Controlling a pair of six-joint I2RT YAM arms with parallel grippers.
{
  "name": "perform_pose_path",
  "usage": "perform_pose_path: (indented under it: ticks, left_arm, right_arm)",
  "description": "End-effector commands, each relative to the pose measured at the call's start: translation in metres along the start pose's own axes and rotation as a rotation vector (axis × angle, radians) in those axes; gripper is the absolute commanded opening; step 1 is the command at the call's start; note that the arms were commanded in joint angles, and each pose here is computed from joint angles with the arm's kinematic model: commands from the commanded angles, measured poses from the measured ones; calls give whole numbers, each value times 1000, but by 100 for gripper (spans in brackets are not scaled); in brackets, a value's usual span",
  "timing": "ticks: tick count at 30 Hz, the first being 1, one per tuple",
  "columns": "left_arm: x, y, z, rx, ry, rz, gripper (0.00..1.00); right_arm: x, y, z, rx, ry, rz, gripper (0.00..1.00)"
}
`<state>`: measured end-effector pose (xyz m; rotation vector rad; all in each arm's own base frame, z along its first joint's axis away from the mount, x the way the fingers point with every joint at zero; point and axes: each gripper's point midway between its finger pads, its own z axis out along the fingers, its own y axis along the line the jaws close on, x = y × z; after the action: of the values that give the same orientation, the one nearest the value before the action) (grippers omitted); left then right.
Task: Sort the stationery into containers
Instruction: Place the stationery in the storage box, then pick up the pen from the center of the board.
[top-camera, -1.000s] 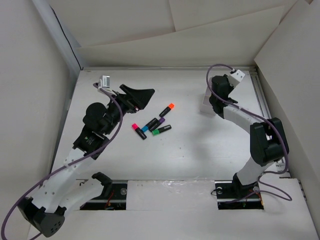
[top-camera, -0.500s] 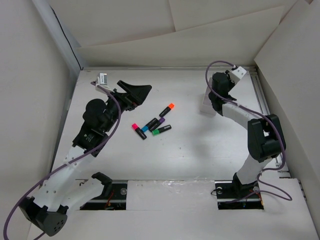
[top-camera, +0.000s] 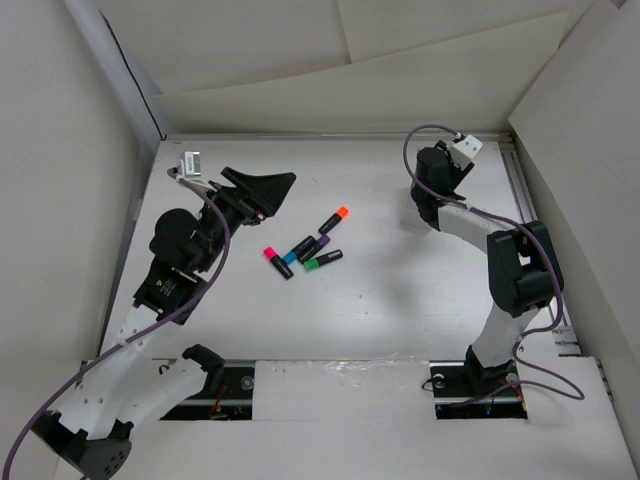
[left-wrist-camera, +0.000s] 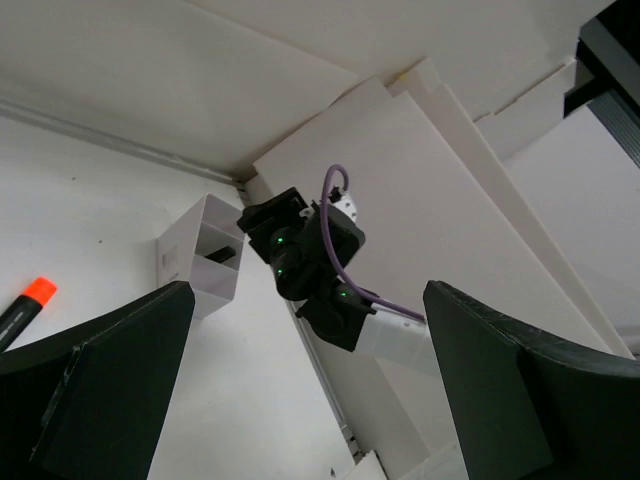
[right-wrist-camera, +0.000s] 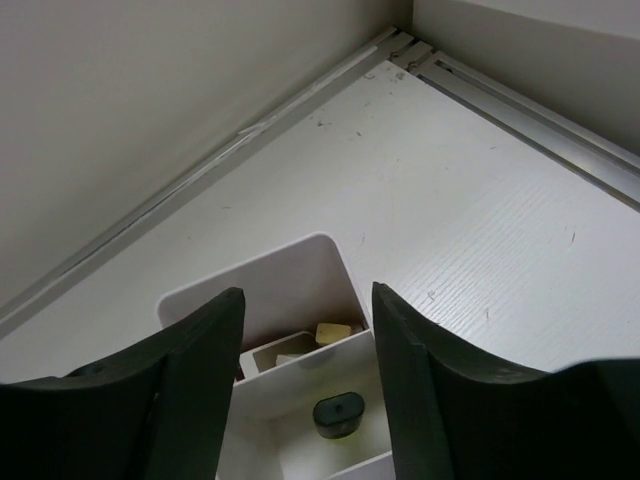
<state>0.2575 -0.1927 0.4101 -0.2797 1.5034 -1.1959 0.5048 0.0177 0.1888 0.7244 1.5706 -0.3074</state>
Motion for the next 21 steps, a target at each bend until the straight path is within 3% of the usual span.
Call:
perform_pose_path:
  ticks: [1,5,10,12,14,15,18,21]
  left_arm:
    - [-16,-34,-15,144,-52,34,100]
    - [-10,-27,-16,138,-46,24,100]
    - [7,11,-10,39,-32,31,100]
    - [15,25,-9,12,-25,53,100]
    - [23,50,-7,-78,-7,70,97]
    - [37,68,-5,-117,25,80,81]
    - [57,103,-6,-220,77,92,58]
    - [86,147,-11,-340,156,108,43]
  right_arm:
    - [-38,17,-11,-46,-43,95,61]
    - [-46,19,-29,-87,-30,105,70]
    - [-50,56,-81,-291,37,121,71]
    - [-46,72,-103,-393,89,101,65]
    - [-27,99,-134,-553,178,77,51]
    - [-10,112,-156,-649,257,57,29]
    - [21,121,-189,-762,375,20,2]
    - [52,131,-233,-909,509,-31,0]
